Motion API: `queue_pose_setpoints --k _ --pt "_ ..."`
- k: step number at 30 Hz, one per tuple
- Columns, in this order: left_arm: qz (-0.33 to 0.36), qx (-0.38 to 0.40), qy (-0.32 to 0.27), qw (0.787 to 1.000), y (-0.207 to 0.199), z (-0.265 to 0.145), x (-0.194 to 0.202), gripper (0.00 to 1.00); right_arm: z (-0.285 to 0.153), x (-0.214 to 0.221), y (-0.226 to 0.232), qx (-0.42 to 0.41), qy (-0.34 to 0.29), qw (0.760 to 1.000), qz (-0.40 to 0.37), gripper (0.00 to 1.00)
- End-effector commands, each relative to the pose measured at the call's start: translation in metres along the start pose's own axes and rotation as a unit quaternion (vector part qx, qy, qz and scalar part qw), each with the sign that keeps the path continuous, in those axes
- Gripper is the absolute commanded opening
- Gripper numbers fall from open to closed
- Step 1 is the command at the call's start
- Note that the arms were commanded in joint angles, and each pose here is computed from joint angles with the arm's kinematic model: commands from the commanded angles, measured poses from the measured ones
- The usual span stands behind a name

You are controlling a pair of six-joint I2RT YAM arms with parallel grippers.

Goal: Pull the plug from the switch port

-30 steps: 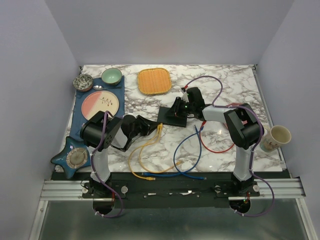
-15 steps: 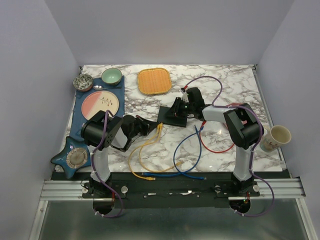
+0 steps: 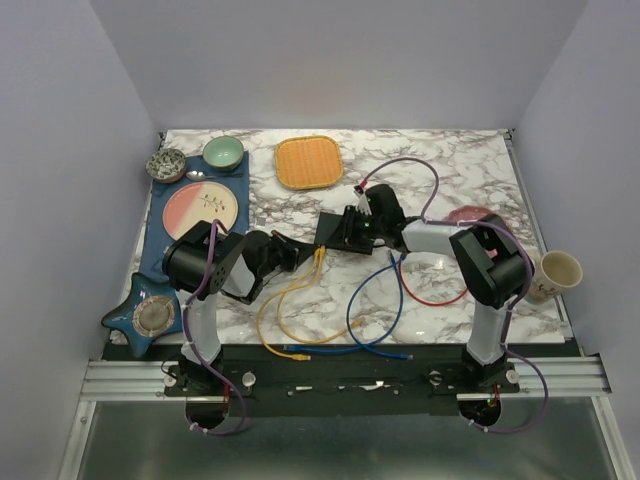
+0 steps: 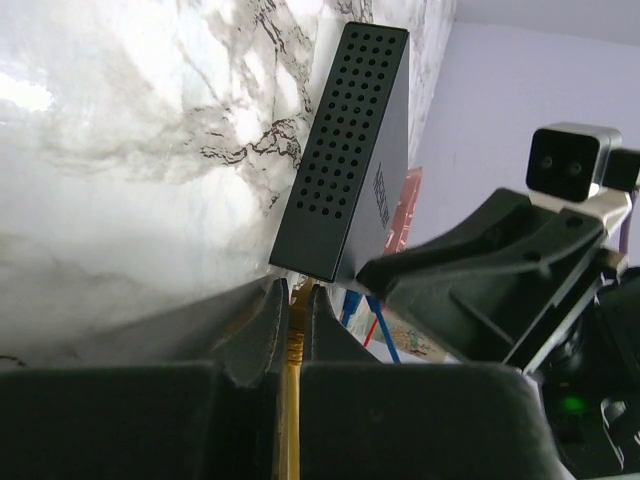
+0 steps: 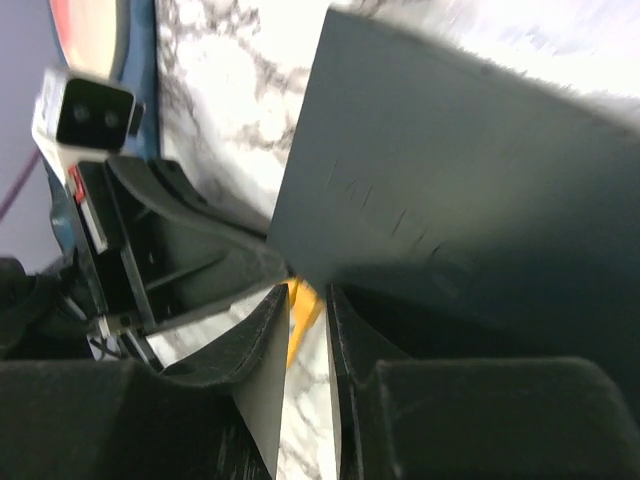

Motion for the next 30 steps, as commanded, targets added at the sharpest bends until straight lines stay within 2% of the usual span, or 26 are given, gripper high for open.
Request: queue_pose_setpoints --k 1,8,16,24,30 --pt "-0.011 -0.05 -0.013 0.999 0.026 -0.002 -0.004 0.0 -0.007 0.03 0.01 0.022 0.035 0.999 -0.023 0.29" --pt "-0.008 -0.046 -0.013 0.999 0.024 -0.003 -0.004 0.0 -0.001 0.044 -0.006 0.069 0.062 0.996 -0.011 0.25" --pt "0.002 -0.046 -0.006 0.999 0.021 -0.007 -0.001 0.0 0.011 0.036 -0.022 0.14 0.067 0.988 0.002 0.2" --pt "0.051 -0.105 0.025 0.993 0.029 -0.027 0.009 0.0 0.024 0.014 -0.015 0.148 0.037 0.988 0.018 0.15" --pt "0.071 -0.128 0.02 0.989 0.026 -0.045 0.011 0.0 0.028 0.011 -0.013 0.143 0.036 0.989 0.026 0.14"
Point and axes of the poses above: each gripper's point midway between its finger pads, its own z axis out along the fingers, its own y axis along the line the jaws close on, x = y × z, the point moved 6 cm from there along -z, back along the fingers, and after that the axes turned 6 degrees about -z, right-handed, at the moved point
